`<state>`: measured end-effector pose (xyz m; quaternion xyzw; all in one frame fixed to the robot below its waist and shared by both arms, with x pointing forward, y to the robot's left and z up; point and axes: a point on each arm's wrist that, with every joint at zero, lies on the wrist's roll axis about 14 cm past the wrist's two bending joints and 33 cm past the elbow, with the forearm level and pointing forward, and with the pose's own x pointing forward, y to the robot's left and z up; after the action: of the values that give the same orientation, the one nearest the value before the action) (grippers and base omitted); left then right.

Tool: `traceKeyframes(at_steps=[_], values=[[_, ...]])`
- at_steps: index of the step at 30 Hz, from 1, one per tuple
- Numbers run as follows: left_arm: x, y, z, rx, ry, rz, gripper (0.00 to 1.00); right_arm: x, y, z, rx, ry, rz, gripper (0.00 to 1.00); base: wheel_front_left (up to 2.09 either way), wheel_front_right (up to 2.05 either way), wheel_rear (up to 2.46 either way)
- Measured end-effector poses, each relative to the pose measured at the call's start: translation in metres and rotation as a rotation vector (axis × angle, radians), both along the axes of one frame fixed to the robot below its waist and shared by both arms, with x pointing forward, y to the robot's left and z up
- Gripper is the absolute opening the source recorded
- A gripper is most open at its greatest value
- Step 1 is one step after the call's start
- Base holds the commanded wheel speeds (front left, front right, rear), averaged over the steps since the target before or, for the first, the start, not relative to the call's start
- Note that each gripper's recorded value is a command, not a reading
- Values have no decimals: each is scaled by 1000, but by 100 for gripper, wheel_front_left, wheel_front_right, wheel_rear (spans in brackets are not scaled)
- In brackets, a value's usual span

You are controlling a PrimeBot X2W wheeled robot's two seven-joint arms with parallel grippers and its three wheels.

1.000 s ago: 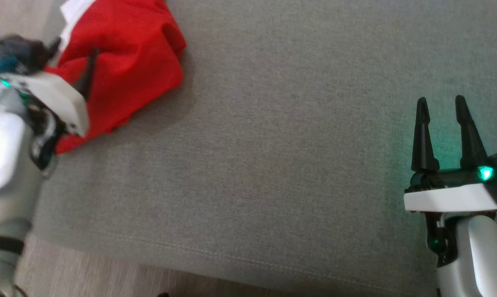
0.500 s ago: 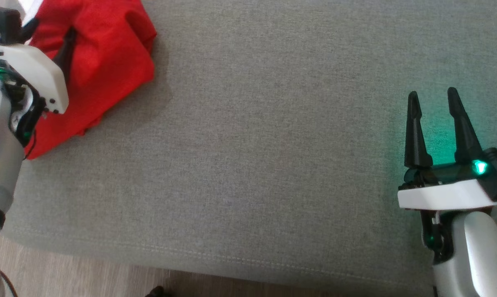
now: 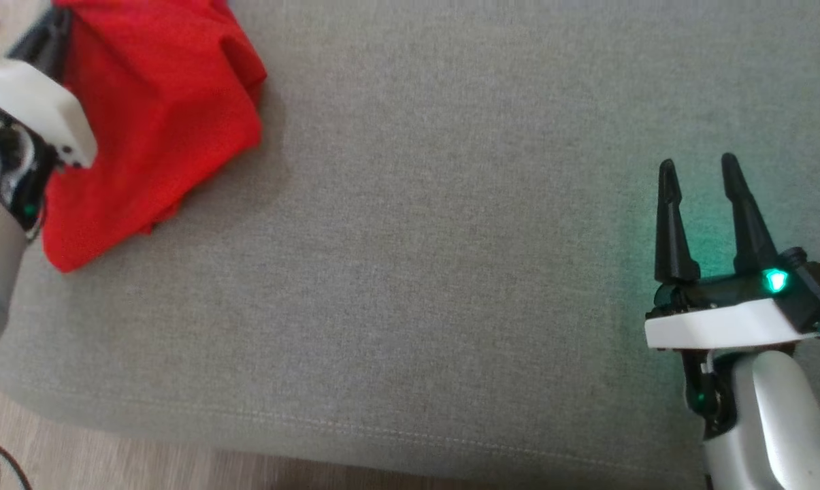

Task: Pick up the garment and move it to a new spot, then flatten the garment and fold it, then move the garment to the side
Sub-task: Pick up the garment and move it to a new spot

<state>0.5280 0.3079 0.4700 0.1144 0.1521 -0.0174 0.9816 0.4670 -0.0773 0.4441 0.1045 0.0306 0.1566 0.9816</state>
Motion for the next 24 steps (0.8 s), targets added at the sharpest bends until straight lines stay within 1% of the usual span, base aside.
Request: traceKeyframes(at_steps=[7,8,11,15,21,24], values=[[0,0,68,-5,-174,-6,0,-11,3,21,35,-33,2,100,0,0,0],[0,0,68,-5,-174,-6,0,-11,3,21,35,-33,2,100,0,0,0],[1,-9,117,5,-308,-28,0,-20,2,27,51,-39,1,100,0,0,0],[-7,-28,168,5,-450,-75,0,-30,3,37,70,-55,4,100,0,0,0],[-17,-68,184,-16,-516,-161,0,-38,-6,54,79,-90,-21,100,0,0,0],[-14,-104,197,-41,-539,-231,0,-41,-17,58,75,-103,-50,100,0,0,0]])
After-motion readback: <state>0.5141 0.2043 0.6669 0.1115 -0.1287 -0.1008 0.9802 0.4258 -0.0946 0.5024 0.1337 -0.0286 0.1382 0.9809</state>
